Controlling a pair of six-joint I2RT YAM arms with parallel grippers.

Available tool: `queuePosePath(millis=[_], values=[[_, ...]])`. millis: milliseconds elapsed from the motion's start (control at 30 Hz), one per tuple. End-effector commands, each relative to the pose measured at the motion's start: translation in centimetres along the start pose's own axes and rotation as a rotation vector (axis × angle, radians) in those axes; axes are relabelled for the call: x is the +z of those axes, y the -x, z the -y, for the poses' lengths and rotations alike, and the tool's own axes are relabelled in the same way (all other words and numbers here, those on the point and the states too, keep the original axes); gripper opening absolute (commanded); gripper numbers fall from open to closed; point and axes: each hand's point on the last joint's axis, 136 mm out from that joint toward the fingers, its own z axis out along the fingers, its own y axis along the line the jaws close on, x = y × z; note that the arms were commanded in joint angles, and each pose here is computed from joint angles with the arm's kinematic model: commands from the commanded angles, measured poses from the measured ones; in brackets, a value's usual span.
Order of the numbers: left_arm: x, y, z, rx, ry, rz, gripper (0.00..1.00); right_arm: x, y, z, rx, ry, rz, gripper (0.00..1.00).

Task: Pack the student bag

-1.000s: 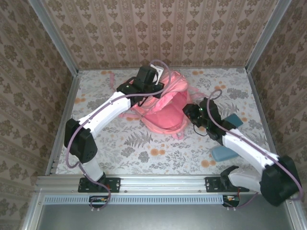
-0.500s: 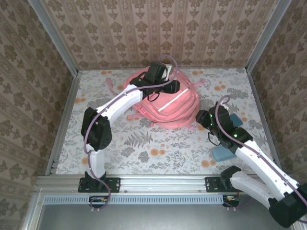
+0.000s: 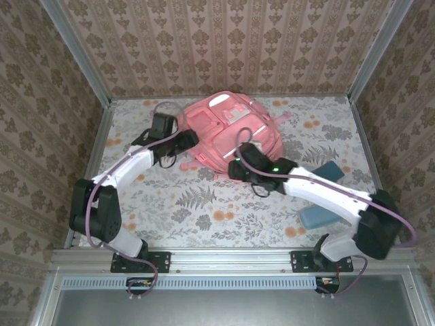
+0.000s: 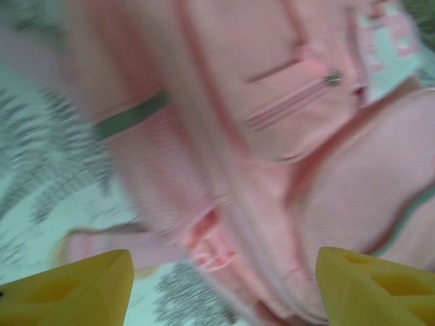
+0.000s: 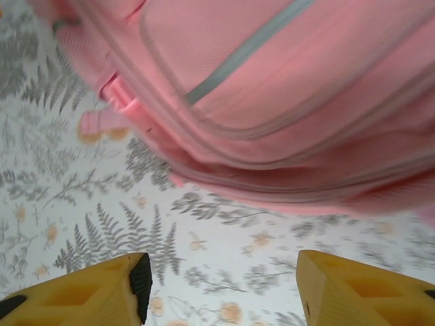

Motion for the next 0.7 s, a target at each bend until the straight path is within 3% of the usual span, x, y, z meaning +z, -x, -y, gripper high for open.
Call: queuePosePath(millis=[0, 133, 267, 433, 667], values=[[-1.4, -0.1, -3.8, -0.084, 0.088, 0.043, 0.77, 1.9, -1.3, -1.8, -0.045, -0.099, -0.015, 0.6], [-2.7, -1.5, -8.5, -0.111, 0.222, 0.031, 0.84, 5.2, -3.0, -3.7, -0.075, -0.167, -0.05, 0.59], [-3.9, -2.3, -10.7, -0.14, 0.251, 0.048, 0.92, 7.7, -4.1, -4.0, -0.035, -0.218, -0.087, 0.55], [-5.1, -2.6, -11.5, -0.156, 0.248, 0.074, 0.95, 10.1, -5.2, -4.4, 0.006, -0.252, -0.125, 0.48], [-5.2, -2.8, -11.0, -0.171, 0.204, 0.071, 0.95, 12.2, -4.5, -3.1, 0.058, -0.33, -0.08, 0.4]])
